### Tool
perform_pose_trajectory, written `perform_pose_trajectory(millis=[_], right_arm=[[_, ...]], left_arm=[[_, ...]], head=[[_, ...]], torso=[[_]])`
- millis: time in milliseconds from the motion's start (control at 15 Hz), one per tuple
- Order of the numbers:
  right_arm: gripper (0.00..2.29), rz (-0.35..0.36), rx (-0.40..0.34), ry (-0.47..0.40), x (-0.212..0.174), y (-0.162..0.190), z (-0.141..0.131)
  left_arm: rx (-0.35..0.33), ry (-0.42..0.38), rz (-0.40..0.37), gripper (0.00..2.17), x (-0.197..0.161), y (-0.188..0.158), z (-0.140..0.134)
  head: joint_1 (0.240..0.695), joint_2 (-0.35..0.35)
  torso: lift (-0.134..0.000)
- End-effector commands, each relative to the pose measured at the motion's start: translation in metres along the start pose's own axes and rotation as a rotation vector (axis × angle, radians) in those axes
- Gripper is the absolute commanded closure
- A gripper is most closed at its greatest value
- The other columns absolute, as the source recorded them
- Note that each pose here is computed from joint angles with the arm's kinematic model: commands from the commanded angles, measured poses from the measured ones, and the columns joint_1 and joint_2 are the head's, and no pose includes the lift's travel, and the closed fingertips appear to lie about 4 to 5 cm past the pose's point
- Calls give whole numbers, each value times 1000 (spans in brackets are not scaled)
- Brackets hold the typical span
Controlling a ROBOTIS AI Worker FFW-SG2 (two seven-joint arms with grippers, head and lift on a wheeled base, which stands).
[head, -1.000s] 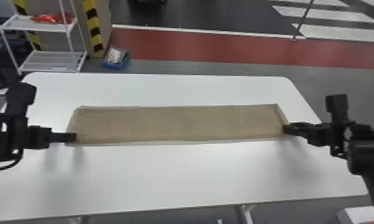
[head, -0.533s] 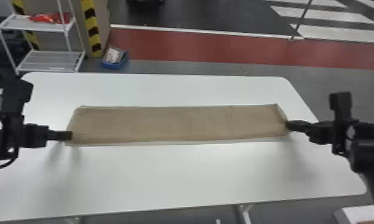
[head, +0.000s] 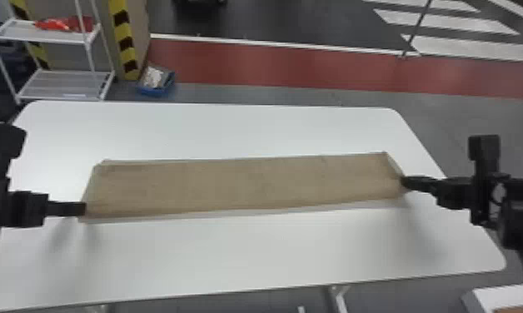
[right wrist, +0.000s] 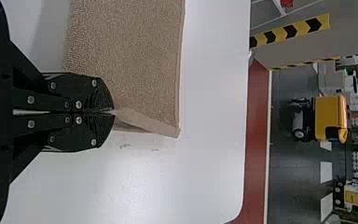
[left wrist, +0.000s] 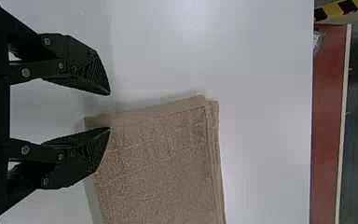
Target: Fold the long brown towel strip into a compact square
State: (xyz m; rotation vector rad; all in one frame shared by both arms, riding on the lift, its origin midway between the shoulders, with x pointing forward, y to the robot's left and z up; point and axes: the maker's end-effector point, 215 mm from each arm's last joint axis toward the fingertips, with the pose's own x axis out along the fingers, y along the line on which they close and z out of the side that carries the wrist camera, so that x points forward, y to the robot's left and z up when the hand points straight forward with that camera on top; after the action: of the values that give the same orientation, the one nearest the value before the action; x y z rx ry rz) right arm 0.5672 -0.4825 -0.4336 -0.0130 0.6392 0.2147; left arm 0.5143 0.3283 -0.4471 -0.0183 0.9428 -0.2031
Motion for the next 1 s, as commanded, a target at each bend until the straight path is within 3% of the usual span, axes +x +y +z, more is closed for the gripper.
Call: perform_pose_trajectory(millis=[0,133,267,333,400,467,600,667,933], right_arm=[[1480,-2,15,5,-7,0,-9],[1450,4,24,18,-8,3,-20],[964,14,11,27,-5,11,-27],[768,18,8,30,-3,15,-29],[485,18,7,27,-1,17,-29],[485,15,4,31,-1,16,-30],[120,3,1,29,-2,13,-29],[46,-6,2,24,-3,10,-28],[49,-38,-11,-3,-4,3,-18]], left_arm=[[-7,10,4,728,-5,3,-10],[-4,9,2,728,-6,0,-12],[-2,-1,2,684,-6,-4,-11],[-1,-9,2,518,-5,-4,-9],[0,-18,2,491,-5,-5,-6],[4,-25,4,488,-5,-5,-4],[11,-69,10,427,-6,-7,9],[17,-108,13,252,-6,-7,19],[40,-116,0,252,8,-23,32]], head=[[695,-156],[695,-155],[695,-159],[695,-158],[695,-156],[695,-154],[695,-150],[695,-150],[695,-163]], torso=[[-120],[-120],[-120],[-120],[-120],[-120],[-120],[-120],[-120]])
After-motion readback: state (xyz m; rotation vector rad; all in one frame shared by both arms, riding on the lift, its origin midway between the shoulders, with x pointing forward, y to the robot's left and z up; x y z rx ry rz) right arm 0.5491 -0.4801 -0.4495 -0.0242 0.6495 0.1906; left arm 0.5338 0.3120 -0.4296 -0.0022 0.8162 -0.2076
